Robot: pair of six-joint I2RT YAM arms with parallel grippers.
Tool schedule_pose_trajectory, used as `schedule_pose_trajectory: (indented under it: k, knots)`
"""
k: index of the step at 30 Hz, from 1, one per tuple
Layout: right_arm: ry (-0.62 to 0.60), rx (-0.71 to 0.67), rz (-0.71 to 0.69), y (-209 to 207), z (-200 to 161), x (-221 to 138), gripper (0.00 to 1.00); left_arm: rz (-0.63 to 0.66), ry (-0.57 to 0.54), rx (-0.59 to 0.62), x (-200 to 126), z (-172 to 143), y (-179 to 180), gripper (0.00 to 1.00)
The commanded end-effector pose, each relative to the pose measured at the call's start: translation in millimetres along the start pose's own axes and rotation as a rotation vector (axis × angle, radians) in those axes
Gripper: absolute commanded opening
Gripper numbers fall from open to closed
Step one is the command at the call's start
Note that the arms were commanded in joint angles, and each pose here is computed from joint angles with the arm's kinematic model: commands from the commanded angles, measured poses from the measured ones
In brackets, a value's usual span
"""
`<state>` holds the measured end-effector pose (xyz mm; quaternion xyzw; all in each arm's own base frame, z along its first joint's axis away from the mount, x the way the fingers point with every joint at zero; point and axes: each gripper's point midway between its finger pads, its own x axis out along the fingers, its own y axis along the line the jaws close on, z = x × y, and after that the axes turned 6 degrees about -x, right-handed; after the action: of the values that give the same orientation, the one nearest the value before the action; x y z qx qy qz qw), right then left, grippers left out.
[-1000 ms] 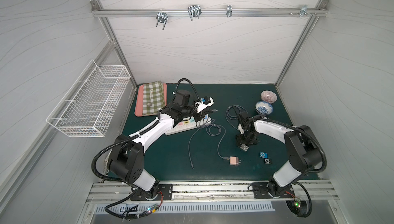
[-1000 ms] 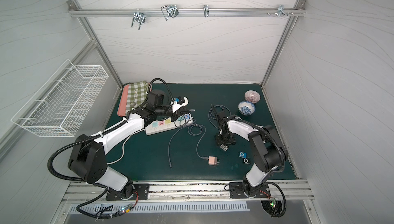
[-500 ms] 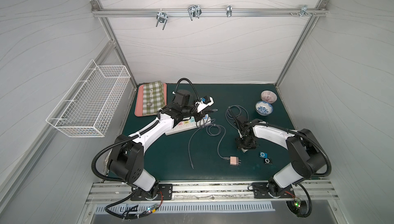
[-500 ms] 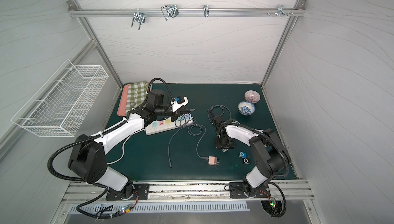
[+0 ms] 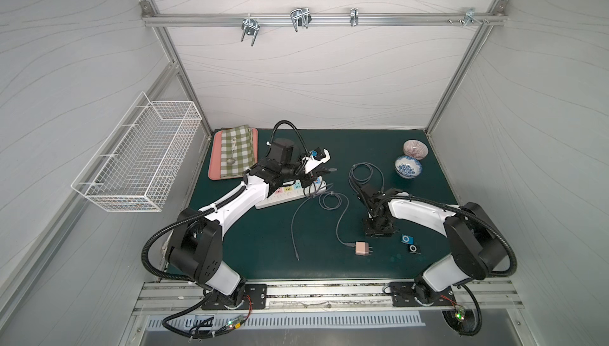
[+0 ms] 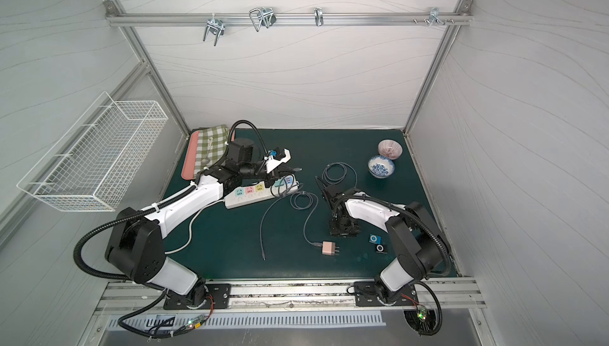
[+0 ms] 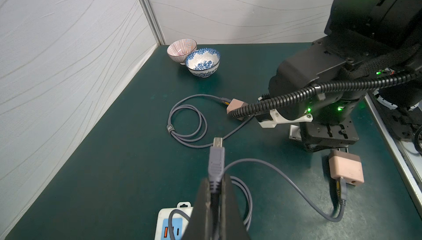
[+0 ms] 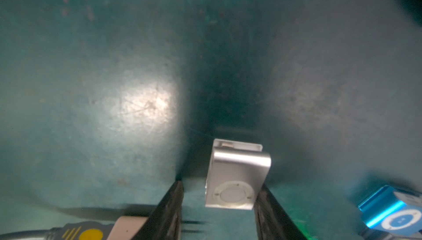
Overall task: Charge mp3
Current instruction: Pick up the MP3 player from the center of the board.
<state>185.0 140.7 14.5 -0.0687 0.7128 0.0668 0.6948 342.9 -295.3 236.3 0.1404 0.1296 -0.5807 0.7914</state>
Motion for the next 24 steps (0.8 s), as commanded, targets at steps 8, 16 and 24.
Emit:
schedule_pose_trajectory:
  k: [8,16,24]
  knots:
    - [0.084,0.049,-0.116,-25.5,-26.0,15.0,0.38,0.012,-0.055,0.06,-5.1,18.2,3.0,0.0]
    - [0.035,-0.005,-0.125,-21.7,-0.4,10.3,0.28,0.021,-0.051,0.063,-5.2,18.7,5.8,0.0]
    - [-0.064,-0.066,-0.075,-9.4,47.2,5.1,0.27,0.031,-0.049,0.067,-5.3,17.6,9.7,0.0]
